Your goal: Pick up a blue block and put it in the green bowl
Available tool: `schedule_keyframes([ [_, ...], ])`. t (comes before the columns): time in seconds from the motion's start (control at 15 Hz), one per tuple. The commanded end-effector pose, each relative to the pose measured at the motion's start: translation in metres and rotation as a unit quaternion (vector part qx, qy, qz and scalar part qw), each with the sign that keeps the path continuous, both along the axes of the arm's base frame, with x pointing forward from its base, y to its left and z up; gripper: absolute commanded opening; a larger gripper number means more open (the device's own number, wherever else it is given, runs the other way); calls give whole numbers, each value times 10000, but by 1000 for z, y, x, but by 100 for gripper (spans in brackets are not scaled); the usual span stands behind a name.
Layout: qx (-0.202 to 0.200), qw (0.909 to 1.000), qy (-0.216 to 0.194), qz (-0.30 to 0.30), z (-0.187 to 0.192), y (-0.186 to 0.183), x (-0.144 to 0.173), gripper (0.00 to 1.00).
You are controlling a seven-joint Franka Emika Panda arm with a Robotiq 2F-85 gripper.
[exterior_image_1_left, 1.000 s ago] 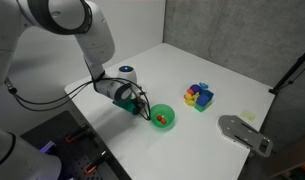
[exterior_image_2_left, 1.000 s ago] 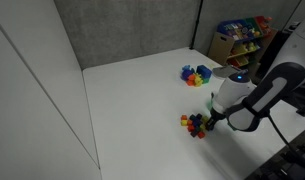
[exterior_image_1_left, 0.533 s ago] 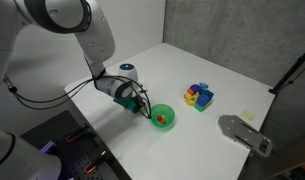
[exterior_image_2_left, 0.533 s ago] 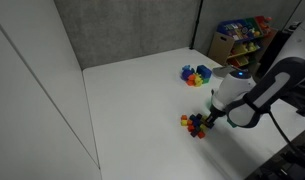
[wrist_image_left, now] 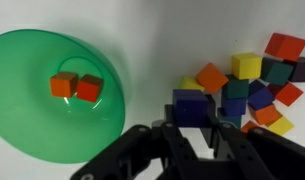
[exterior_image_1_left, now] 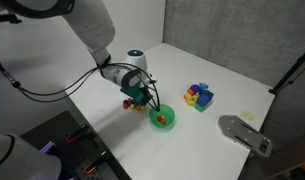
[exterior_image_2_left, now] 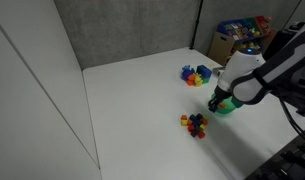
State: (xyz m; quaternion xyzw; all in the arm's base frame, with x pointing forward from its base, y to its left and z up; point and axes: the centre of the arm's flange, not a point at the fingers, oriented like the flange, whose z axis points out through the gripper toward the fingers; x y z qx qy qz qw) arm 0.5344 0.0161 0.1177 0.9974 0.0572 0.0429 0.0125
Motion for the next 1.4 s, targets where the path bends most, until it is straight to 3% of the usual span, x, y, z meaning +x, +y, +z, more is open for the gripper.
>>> schedule_keyframes([
  [0.0,-224,9994,-151,-238,29,-35,13,10],
  [0.47,-675,9939,-493,-720,21,-97,22,10],
  [1.0,-833,9924,-397,-820,-41,-101,2,9],
  [1.27,-844,9926,-266,-830,-52,-102,-4,11],
  [1.33,-814,9929,-252,-835,-49,-102,-4,54],
])
